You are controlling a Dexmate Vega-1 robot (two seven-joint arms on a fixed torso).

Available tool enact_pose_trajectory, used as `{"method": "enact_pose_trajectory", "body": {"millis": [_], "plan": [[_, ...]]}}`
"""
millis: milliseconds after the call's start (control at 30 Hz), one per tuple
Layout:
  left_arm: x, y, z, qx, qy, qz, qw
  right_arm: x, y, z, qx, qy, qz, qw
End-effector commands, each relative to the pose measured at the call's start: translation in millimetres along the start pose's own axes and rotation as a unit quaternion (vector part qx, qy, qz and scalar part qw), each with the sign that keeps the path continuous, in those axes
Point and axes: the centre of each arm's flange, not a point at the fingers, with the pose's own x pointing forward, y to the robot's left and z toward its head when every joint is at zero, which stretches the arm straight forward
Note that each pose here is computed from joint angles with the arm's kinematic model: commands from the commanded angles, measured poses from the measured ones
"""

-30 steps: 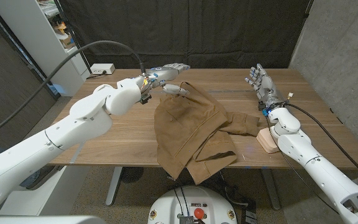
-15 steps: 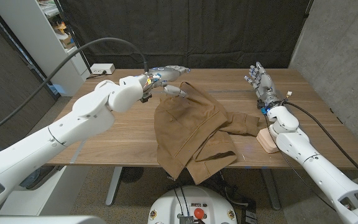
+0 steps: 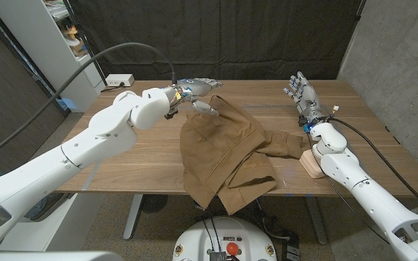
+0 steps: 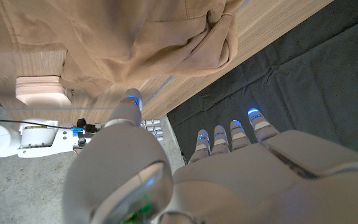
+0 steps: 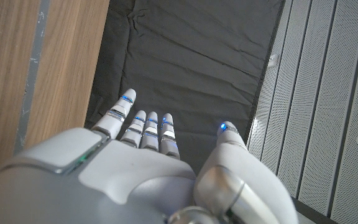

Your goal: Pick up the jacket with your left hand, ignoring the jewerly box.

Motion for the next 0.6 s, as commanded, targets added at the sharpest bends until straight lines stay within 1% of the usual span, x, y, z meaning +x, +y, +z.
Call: {"method": "enact_pose_trajectory", "body": {"millis": [33,367,600], "plan": [[5.9,-3.1,3.7,0.022,-0.001,-0.018,1.000,2.2,1.8,0.2,-0.002,0.002,0.002,1.0000],[13.9,-6.6,7.8,0.036,-0.010,-0.038,0.999,4.0,3.9,0.2,-0.002,0.003,0.001,1.0000],[21.1,-12.4,9.4,0.047,-0.015,-0.061,0.997,7.5,8.4,-0.9,0.004,0.002,0.002,1.0000]]}}
